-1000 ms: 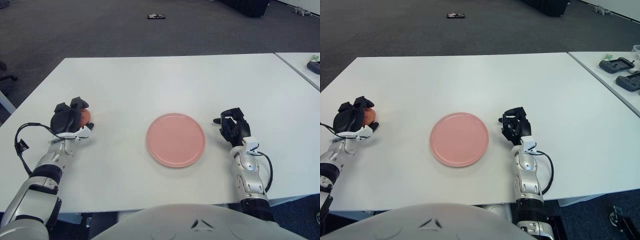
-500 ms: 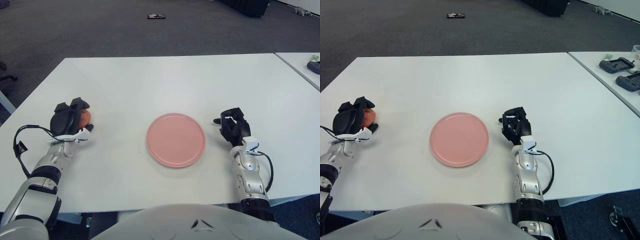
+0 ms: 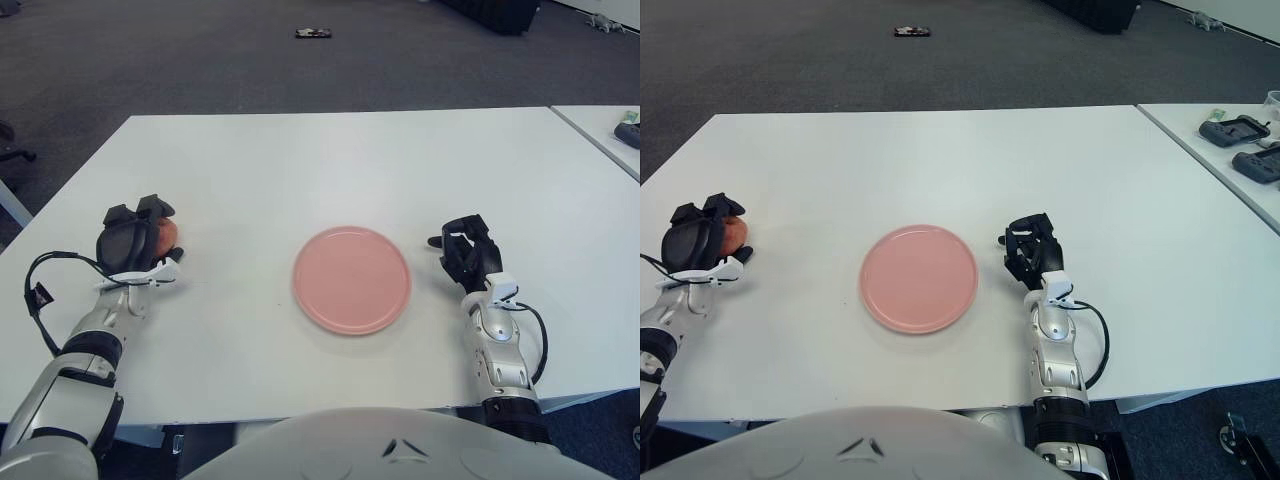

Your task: Put the apple into the plate.

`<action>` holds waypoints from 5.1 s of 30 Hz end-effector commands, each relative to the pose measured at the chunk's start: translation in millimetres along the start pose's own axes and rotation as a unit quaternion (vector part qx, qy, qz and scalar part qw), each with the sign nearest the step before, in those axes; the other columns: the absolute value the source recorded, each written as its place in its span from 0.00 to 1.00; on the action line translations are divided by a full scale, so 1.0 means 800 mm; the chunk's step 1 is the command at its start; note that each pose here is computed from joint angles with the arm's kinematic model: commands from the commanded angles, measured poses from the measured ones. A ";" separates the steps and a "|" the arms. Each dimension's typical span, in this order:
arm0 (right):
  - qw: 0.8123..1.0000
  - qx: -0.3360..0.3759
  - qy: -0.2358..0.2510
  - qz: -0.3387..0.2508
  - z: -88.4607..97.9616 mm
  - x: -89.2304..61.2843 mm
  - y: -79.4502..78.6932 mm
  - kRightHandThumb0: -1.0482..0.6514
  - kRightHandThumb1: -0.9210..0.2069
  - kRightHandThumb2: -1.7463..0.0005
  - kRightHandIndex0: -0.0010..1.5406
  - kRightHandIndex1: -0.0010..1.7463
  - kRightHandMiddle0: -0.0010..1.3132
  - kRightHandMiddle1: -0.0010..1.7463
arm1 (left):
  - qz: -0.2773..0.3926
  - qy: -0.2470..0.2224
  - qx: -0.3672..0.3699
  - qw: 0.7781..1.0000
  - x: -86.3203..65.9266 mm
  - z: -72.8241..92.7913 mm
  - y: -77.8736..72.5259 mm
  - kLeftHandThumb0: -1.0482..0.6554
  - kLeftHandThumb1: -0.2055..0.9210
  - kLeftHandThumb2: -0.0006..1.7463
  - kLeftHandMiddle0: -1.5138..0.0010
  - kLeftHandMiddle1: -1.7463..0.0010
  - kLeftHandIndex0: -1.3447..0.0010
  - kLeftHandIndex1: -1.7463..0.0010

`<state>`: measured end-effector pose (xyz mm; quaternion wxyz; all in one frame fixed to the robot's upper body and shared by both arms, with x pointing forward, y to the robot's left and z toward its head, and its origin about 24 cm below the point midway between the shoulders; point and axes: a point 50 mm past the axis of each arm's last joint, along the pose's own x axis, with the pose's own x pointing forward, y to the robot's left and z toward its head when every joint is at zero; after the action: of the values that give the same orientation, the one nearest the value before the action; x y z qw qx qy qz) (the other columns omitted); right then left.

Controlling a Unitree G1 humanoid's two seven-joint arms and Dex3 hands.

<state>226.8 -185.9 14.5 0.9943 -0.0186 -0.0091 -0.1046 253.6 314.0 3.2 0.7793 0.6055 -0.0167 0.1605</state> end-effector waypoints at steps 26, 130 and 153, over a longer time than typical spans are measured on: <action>1.000 -0.009 -0.006 0.001 0.001 0.003 -0.005 0.41 0.06 0.65 0.32 0.69 0.17 1.00 | -0.004 0.009 -0.036 0.999 -0.003 0.000 -0.001 0.31 0.36 0.84 0.14 0.00 0.48 0.00; 1.000 0.015 0.003 -0.012 -0.006 0.003 -0.011 0.40 0.14 0.57 0.32 0.72 0.21 1.00 | -0.301 -0.513 -0.214 0.775 -0.002 0.302 0.012 0.33 0.40 0.80 0.19 0.00 0.51 0.00; 1.000 0.014 0.000 -0.007 -0.007 0.002 -0.012 0.40 0.15 0.56 0.32 0.72 0.22 1.00 | -0.371 -0.550 -0.115 0.739 -0.028 0.306 -0.006 0.33 0.41 0.79 0.26 0.00 0.52 0.00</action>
<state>224.8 -194.8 5.9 0.9939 -0.0072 0.0007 -0.1100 277.3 76.5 58.3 0.7089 0.4479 -0.2287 -0.4945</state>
